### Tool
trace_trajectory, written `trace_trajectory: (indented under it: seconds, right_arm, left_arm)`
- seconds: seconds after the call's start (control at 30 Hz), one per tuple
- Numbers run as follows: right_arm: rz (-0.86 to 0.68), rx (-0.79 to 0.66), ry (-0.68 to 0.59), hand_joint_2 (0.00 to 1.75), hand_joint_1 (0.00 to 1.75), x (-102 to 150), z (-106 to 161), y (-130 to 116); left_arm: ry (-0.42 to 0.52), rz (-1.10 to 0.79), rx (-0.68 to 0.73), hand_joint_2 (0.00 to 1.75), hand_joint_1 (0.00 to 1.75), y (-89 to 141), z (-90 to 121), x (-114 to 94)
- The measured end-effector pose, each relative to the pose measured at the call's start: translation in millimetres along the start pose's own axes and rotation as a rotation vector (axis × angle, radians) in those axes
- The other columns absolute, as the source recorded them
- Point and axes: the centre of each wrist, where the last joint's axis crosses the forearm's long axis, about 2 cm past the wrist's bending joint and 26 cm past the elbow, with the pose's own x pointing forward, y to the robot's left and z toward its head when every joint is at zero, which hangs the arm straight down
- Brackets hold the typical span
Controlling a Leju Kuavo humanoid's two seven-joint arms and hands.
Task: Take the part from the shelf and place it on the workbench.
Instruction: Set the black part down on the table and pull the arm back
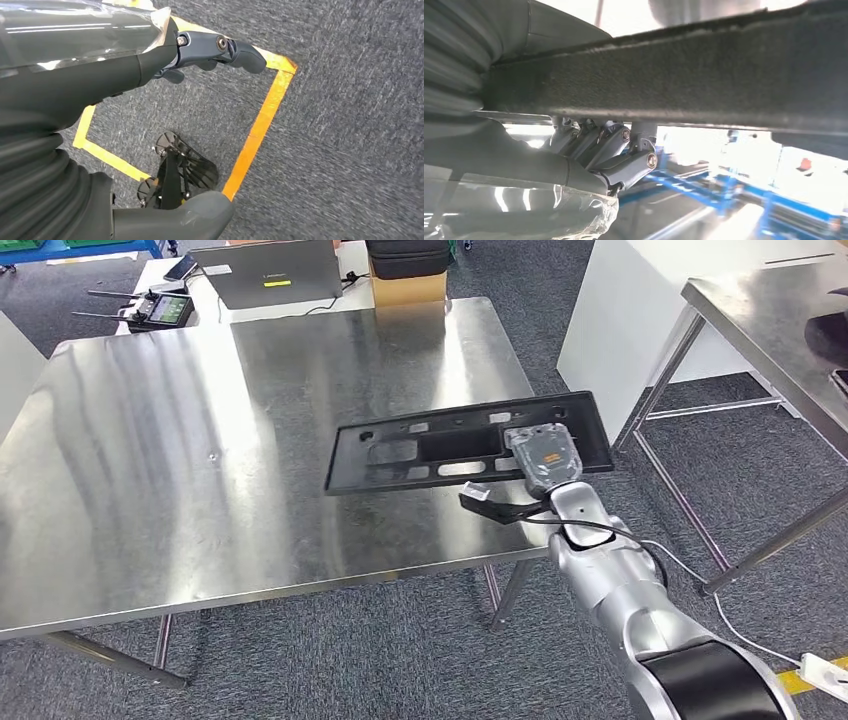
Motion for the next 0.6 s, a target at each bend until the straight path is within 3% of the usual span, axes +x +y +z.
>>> trace_trajectory:
  seconds: [0.3, 0.47, 0.6]
  right_arm:
    - [0.004, 0.006, -0.091, 1.75, 1.75, 24, -12, -7]
    - [-0.014, 0.017, -0.169, 1.75, 1.75, 57, -15, -12]
    - [-0.028, 0.032, -0.201, 1.75, 0.00, 80, -17, -16]
  left_arm:
    - [-0.002, 0.010, 0.002, 1.75, 0.00, 1, 0, 0]
    - [0.004, 0.010, 0.011, 1.75, 0.00, 1, -1, 1]
    - [0.041, -0.002, 0.033, 1.75, 0.00, 1, -1, 1]
